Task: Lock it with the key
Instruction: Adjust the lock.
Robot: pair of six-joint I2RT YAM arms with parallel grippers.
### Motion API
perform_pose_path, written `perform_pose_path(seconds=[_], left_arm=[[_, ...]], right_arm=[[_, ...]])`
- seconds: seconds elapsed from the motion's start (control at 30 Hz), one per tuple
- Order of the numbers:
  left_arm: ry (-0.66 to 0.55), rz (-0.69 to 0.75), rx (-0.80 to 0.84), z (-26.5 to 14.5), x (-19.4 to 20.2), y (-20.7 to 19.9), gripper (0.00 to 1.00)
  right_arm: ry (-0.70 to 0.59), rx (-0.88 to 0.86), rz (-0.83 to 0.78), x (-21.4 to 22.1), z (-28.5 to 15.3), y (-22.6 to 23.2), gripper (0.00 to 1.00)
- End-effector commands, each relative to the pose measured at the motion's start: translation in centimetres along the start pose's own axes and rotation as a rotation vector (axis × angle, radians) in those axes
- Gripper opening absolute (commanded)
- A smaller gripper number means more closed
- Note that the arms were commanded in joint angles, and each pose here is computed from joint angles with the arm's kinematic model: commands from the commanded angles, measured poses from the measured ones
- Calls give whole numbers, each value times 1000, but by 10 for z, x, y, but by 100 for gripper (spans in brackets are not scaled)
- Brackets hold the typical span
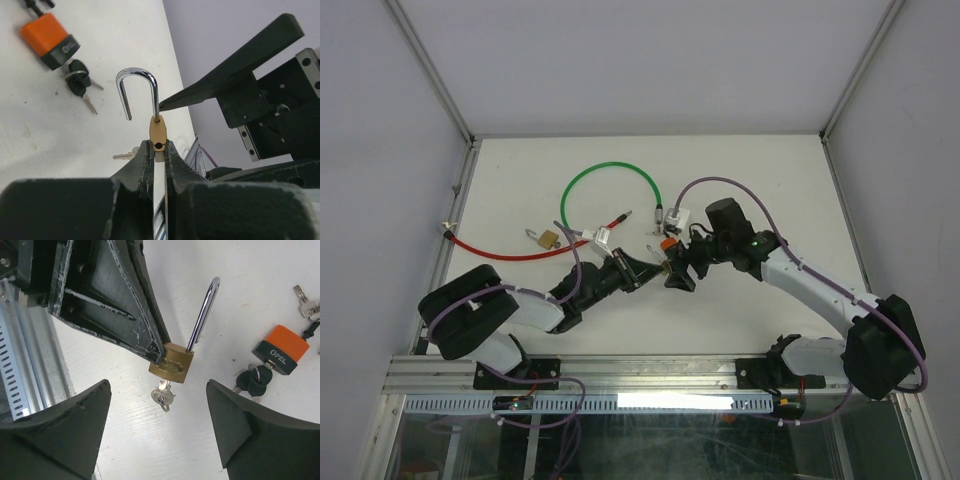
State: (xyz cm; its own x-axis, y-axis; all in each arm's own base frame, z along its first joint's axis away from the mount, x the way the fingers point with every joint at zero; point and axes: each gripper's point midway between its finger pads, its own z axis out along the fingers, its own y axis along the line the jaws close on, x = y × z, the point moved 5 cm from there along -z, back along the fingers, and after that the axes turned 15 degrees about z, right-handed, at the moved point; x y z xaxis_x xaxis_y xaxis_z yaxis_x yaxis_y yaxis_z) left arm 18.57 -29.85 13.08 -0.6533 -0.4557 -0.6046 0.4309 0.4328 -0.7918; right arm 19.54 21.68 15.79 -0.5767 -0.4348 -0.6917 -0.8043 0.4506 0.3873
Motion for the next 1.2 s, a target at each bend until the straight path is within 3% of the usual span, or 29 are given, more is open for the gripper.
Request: perform_pose_path(seconds=[0.0, 0.23, 0.43, 0.73, 0.83, 1.03, 1.17], left_arm=[[-49, 160, 110, 1, -26, -38, 0], [122, 476, 99, -6, -29, -51, 0], [287, 688, 228, -16, -24, -57, 0], [465, 881, 409, -14, -19, -53, 0], [485, 933, 460, -15, -18, -55, 0], [502, 992, 553, -22, -14, -58, 0], [514, 1018, 594, -25, -12, -58, 0]], right_arm=[[-87, -127, -110, -21, -25, 20, 84], [-173, -282, -169, -28, -64, 41, 99], [-242, -371, -286, -37, -92, 63, 99], [-264, -398, -702, -39, -101, 66, 99], [-272, -432, -775, -37, -93, 62, 94], [-216, -437, -676, -36, -83, 51, 79], [-213, -462, -627, -29, -75, 45, 76]])
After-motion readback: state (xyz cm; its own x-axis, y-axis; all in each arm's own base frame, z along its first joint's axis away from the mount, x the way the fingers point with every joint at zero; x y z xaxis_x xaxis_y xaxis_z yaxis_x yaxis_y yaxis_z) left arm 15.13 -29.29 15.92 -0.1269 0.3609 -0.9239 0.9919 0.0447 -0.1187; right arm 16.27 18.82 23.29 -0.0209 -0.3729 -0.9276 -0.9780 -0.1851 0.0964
